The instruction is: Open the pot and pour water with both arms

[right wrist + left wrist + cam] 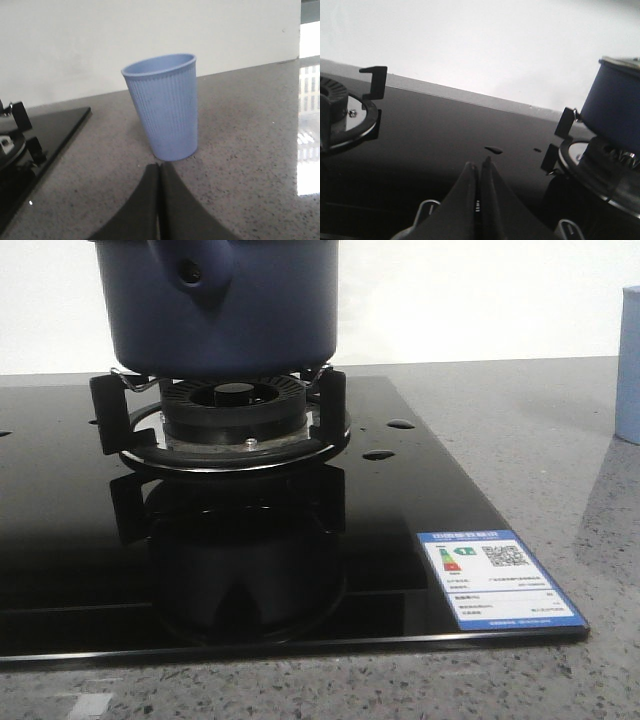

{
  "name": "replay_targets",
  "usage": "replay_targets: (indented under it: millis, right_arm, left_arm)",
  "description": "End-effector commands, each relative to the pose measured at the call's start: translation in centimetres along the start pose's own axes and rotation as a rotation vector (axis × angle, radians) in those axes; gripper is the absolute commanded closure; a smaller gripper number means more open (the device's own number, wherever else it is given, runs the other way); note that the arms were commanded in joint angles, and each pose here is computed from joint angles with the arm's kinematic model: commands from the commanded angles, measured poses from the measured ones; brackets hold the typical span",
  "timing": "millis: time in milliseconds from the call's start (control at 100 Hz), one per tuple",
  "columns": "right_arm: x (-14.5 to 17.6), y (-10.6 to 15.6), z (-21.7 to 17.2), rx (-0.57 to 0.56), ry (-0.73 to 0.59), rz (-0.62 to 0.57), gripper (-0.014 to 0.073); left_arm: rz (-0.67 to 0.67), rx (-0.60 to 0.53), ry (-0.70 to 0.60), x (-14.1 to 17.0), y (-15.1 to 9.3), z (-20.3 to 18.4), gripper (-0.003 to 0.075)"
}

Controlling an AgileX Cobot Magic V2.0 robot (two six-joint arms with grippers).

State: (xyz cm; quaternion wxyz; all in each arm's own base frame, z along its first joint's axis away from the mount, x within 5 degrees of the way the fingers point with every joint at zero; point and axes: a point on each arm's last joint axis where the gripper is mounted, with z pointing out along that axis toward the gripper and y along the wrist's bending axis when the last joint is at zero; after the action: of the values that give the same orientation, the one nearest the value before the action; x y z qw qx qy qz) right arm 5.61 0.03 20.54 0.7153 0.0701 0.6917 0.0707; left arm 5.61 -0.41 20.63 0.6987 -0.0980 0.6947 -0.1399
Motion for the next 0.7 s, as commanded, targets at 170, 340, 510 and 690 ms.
replay_targets:
  millis: [170, 340, 510, 690]
  right_arm:
    - [-0.9, -0.3, -0.2, 0.001, -0.143, 0.277, 0.0665]
    - [-2.9, 0.6, -0.5, -0.04, -0.117, 0.256, 0.0664]
    - [-6.0, 1.7, -0.4, -0.061, -0.033, 0.104, 0.0661]
    - [-9.3, 2.5, 1.6, -0.048, 0.128, -0.04, 0.0661]
  left_arm:
    - [-0.355, 0.023, -0.145, -1.2, 0.0, -0.3, 0.0741]
    - [-0.327, 0.064, -0.143, -2.9, -0.9, -0.7, 0.0741]
    - [-0.053, 0.098, -0.105, -6.7, -2.9, -1.3, 0.0741]
    - [0.162, 0.125, -0.067, -11.7, -5.1, -0.9, 0.0741]
